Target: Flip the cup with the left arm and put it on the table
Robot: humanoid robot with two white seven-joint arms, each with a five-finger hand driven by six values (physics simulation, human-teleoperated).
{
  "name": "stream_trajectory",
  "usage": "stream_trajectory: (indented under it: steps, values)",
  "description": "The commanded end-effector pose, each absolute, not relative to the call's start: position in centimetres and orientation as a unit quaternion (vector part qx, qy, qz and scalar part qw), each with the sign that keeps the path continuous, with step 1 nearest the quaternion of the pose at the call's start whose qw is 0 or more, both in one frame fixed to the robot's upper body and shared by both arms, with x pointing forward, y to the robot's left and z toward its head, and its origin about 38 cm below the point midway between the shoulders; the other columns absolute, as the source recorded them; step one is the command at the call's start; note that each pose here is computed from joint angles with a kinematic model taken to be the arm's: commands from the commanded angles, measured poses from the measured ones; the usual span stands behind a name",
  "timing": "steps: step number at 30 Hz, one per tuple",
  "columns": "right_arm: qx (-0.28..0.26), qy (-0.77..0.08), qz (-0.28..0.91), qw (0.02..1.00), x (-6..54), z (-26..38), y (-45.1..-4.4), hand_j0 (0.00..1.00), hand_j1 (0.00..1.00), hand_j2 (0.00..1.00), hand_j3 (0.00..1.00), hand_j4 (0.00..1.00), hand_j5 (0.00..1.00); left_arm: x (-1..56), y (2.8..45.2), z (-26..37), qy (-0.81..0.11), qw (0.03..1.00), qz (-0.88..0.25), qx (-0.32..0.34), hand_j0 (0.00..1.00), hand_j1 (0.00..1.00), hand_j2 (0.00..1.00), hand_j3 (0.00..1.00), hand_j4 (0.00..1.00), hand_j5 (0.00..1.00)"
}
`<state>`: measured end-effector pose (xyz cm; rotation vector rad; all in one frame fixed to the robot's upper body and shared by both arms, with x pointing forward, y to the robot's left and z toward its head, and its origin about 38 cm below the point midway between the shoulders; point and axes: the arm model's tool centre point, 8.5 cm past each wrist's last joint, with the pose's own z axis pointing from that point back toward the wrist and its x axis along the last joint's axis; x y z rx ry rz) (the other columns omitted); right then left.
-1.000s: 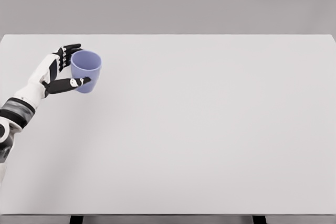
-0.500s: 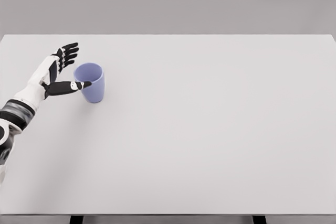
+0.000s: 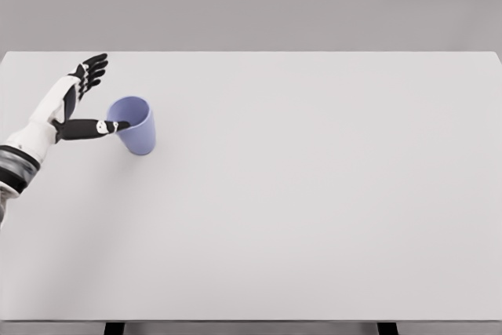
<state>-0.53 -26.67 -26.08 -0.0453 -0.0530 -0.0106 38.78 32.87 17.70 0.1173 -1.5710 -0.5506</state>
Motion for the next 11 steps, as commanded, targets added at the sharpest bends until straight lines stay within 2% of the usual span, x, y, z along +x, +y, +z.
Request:
stream_trajectory:
  steps: [1,6,11]
  values:
    - [-0.023,-0.027,-0.005,0.999,-0.5,-26.1,-26.7,1.00,1.00,1.00,1.00,1.00,1.00,38.6,33.1,18.8,-0.708,0.654,-0.258,0.059,1.00,1.00,1.00,1.00,1.00,1.00]
    - [-0.023,-0.027,-0.005,0.999,-0.5,-26.1,-26.7,1.00,1.00,1.00,1.00,1.00,1.00,37.4,35.9,23.1,-0.745,0.565,-0.342,0.095,1.00,1.00,1.00,1.00,1.00,1.00]
    - [-0.023,-0.027,-0.005,0.999,-0.5,-26.1,-26.7,1.00,1.00,1.00,1.00,1.00,1.00,37.2,36.7,24.1,-0.739,0.560,-0.359,0.111,1.00,1.00,1.00,1.00,1.00,1.00]
